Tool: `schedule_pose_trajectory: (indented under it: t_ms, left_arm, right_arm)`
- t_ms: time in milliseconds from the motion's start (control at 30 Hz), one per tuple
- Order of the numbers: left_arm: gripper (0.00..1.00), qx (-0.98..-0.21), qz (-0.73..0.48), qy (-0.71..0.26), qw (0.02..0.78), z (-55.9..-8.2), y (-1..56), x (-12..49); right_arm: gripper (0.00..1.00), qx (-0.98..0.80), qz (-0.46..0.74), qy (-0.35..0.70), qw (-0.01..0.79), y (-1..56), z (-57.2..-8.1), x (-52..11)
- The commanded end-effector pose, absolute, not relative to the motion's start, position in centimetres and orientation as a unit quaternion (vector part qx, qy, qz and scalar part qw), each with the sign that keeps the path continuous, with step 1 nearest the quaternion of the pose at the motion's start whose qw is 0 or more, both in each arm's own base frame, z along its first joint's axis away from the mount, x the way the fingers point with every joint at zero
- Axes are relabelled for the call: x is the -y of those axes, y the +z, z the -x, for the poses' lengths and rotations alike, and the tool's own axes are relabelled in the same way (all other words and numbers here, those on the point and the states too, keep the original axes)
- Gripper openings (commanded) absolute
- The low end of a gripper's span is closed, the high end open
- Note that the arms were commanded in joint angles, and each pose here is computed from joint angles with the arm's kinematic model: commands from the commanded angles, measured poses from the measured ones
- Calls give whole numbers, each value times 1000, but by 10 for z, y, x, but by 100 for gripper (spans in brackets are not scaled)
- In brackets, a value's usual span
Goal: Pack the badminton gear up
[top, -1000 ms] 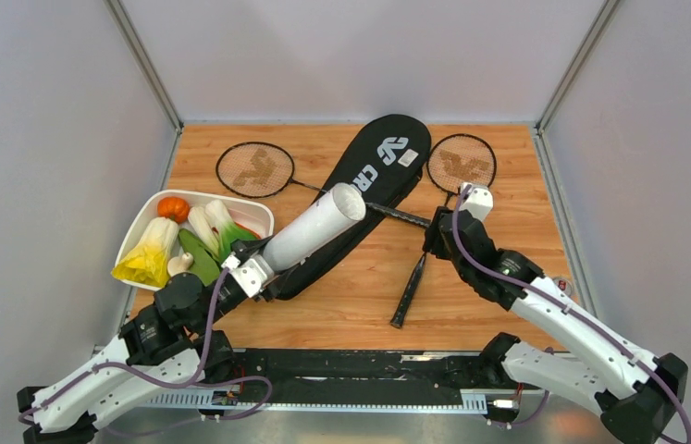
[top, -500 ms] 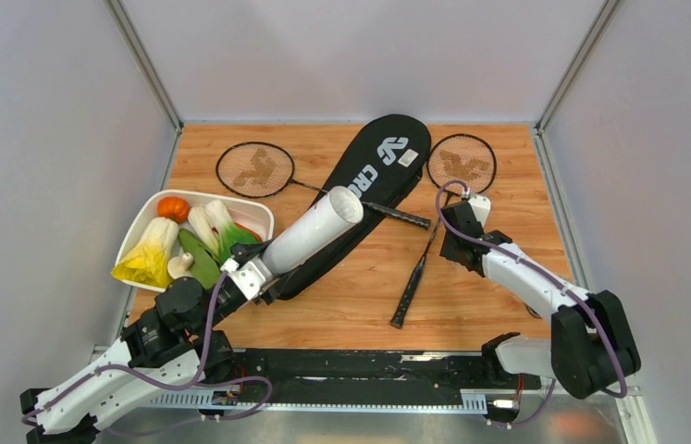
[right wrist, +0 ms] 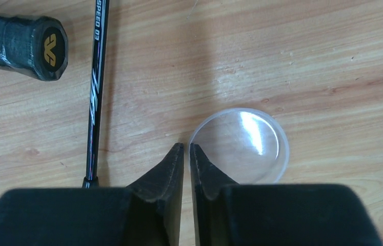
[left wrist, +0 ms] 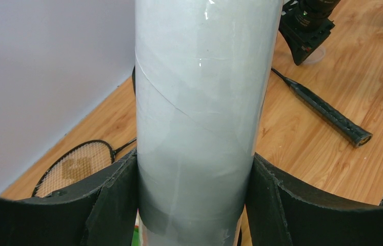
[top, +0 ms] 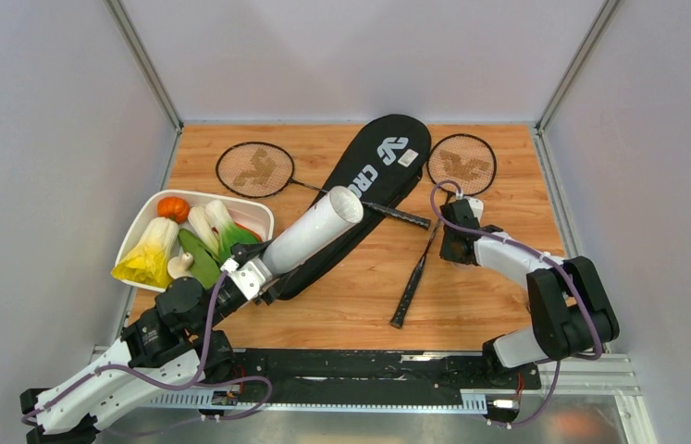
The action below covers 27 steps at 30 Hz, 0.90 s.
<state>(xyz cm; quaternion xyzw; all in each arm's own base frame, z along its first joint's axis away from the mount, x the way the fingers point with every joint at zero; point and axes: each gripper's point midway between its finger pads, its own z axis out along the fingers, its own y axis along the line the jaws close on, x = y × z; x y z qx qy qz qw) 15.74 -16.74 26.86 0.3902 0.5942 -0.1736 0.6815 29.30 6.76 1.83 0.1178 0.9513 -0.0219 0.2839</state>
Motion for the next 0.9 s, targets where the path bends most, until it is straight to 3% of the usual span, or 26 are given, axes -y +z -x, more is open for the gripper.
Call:
schedule_pose_trajectory:
  t_ms: [0, 133, 333, 667, 867]
  left_arm:
    - [55, -574, -365, -190, 708, -158, 291, 169]
    - [54, -575, -366, -190, 707, -158, 290, 169]
    - [54, -579, -369, -188, 703, -159, 287, 170]
    - [55, -593, -393, -175, 681, -163, 272, 179]
    - [55, -591, -420, -178, 665, -160, 263, 187]
  right_arm:
    - [11, -953, -118, -2, 280, 15, -298, -72]
    - [0, -952, -116, -1, 283, 17, -300, -72]
    - [0, -936, -113, 11, 334, 51, -308, -71]
    - [0, -862, -82, 145, 479, 175, -306, -98]
    - [0, -786, 49, 303, 538, 268, -274, -150]
